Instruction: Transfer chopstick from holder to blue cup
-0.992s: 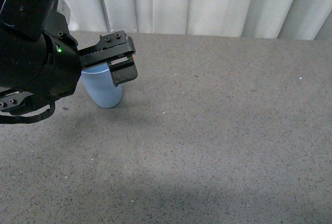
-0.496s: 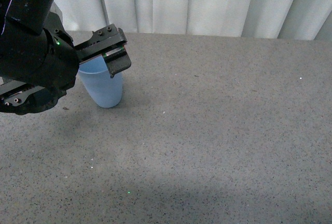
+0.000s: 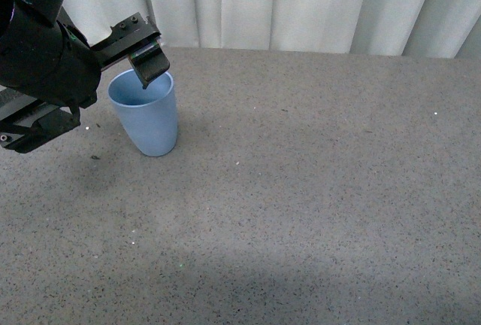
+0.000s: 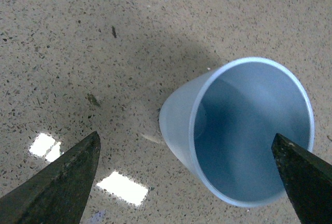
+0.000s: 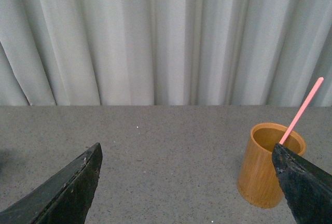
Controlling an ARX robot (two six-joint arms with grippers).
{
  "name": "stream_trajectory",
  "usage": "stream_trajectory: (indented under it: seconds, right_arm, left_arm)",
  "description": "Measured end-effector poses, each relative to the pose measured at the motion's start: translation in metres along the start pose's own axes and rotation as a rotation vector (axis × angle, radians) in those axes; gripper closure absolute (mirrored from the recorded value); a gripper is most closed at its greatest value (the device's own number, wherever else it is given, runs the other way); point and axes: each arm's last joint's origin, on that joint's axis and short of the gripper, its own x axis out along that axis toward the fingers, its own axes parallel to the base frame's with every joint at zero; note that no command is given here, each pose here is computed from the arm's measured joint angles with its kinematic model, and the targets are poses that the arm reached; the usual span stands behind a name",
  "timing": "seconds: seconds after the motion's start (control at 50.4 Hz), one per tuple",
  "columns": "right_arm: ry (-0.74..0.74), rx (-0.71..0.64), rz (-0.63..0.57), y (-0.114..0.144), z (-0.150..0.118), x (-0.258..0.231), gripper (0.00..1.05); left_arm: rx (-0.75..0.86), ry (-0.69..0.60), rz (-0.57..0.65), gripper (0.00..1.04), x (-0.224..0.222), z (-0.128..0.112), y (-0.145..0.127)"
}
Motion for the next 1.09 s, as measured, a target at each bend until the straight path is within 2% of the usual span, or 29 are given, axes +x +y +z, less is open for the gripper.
stream_trajectory:
  seconds: [0.674,1.091]
  right_arm:
    - [0.0,0.0,0.0,0.0,0.0,0.0,0.09]
    - [0.0,0.0,0.0,0.0,0.0,0.0,0.09]
  left_arm:
    - [-0.077,-0.012,0.07,0.07,0.018,0.009,0.013]
    - [-0.053,0.003,0.091,0.07,0.026,-0.001,0.014]
